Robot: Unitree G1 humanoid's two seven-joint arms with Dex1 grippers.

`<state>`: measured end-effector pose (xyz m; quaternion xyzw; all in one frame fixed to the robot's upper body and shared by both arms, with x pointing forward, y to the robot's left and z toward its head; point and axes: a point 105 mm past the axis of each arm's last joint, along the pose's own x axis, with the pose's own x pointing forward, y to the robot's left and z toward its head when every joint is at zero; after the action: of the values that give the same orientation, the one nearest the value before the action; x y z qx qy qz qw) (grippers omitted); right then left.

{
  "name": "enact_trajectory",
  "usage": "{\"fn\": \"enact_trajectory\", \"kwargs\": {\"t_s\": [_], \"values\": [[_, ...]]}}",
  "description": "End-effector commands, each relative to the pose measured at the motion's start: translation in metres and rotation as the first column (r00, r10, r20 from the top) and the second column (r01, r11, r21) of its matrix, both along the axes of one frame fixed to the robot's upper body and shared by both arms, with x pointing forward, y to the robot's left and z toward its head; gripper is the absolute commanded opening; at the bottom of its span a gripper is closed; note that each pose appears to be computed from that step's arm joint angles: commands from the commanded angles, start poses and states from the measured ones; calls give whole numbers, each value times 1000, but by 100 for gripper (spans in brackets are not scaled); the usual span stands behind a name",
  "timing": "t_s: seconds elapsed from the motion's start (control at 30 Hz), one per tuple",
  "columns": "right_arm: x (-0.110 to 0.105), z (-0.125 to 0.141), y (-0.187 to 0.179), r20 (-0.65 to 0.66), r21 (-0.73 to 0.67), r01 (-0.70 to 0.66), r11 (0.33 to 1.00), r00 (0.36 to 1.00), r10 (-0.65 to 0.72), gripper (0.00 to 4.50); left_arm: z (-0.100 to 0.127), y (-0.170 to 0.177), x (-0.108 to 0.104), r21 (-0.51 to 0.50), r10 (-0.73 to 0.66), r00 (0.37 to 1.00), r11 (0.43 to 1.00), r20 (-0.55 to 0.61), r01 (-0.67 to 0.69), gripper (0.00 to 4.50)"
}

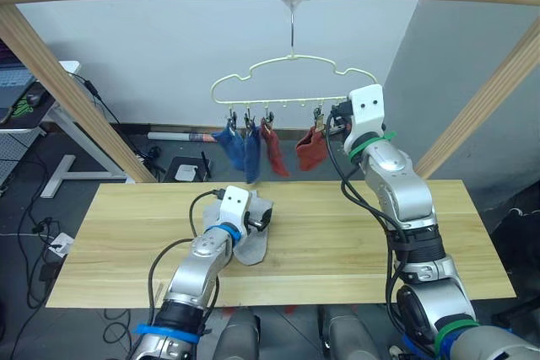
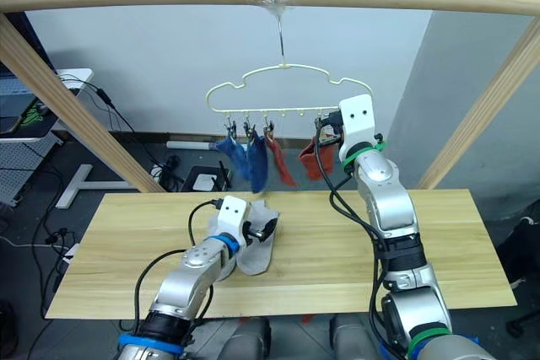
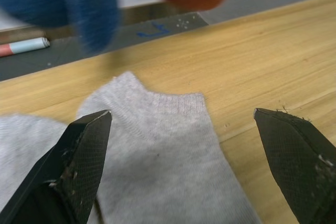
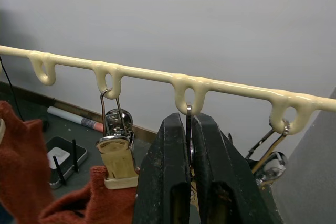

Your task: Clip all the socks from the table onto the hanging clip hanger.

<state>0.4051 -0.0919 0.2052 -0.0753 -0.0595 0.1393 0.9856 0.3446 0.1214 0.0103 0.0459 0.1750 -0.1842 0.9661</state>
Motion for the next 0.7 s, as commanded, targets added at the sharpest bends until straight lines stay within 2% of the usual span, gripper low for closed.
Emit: {"fn": "enact_trajectory", "kwargs": {"t_s": [0.03, 0.13, 0.23, 0.33, 0.47, 0.57, 0.7], "values": [[-4, 7, -5, 22, 8, 13, 1000, 1000, -13, 0, -13, 3, 3, 26, 21, 999, 999, -32, -20, 449], [-3, 6, -6, 15, 13, 20, 1000, 1000, -21, 0, -29, 5, 0, 40, 21, 996, 999, -88, -18, 449], [-4, 6, -6, 14, 13, 22, 1000, 1000, -22, 0, -32, 2, -1, 48, 2, 995, 999, -97, 3, 449], [-3, 5, -6, 8, 11, 24, 1000, 1000, -24, 0, -35, -12, -9, 40, -83, 990, 995, -111, 88, 392], [-3, 6, -5, 13, 15, 22, 1000, 1000, -22, 0, -38, -13, -15, 102, -139, 986, 984, -97, 149, 284], [-3, 6, -6, 13, 9, 21, 1000, 1000, -22, 0, -37, -15, -18, 110, -158, 983, 980, -89, 168, 207], [0, 7, -17, 14, -9, 35, 999, 999, -35, 0, -34, -19, -19, 71, -160, 984, 984, -72, 165, 94]]}}
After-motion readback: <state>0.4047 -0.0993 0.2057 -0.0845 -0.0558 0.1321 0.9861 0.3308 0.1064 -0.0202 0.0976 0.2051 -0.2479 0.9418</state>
